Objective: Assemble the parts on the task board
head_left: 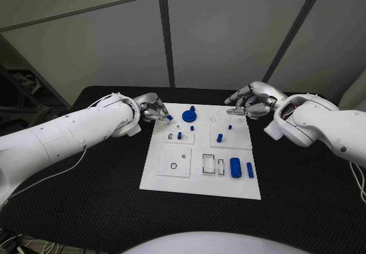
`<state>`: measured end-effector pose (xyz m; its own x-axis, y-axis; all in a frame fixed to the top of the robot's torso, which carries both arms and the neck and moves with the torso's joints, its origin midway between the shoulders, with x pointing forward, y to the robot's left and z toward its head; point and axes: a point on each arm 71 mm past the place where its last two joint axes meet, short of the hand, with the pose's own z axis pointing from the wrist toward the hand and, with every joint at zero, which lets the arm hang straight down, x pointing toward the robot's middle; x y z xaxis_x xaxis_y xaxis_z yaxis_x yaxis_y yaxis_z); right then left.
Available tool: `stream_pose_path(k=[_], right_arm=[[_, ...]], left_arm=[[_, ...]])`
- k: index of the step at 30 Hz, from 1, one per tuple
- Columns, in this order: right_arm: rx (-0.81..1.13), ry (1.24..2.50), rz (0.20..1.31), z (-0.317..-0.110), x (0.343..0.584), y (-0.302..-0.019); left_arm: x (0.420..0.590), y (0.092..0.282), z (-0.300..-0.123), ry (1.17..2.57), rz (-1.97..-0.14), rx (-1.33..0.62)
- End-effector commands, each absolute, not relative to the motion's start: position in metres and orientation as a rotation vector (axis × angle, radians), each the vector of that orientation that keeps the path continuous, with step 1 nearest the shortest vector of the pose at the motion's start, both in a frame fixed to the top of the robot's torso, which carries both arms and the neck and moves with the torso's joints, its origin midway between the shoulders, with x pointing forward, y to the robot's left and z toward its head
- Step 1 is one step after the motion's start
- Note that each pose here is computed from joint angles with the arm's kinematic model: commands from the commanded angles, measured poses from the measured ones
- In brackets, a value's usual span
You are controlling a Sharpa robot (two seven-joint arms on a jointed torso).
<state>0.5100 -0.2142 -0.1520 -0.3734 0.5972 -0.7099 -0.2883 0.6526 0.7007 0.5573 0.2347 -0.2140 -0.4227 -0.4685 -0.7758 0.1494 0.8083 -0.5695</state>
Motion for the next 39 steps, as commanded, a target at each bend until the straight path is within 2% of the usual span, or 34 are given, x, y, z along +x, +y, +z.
stream_pose_path(k=[1,11,18,29,39], right_arm=[[0.247,1.708,0.957,-0.150,0.510,-0.214],[0.248,1.707,0.954,-0.150,0.511,-0.214],[0.249,1.707,0.952,-0.150,0.511,-0.214],[0.250,1.708,0.951,-0.151,0.511,-0.214],[0.250,1.707,0.951,-0.151,0.511,-0.213]], left_arm=[[0.556,0.235,-0.213,1.951,-0.745,-0.295],[0.551,0.243,-0.208,2.157,-0.725,-0.326],[0.547,0.247,-0.197,2.299,-0.657,-0.331],[0.545,0.246,-0.182,2.368,-0.509,-0.345],[0.539,0.238,-0.188,2.451,-0.394,-0.312]])
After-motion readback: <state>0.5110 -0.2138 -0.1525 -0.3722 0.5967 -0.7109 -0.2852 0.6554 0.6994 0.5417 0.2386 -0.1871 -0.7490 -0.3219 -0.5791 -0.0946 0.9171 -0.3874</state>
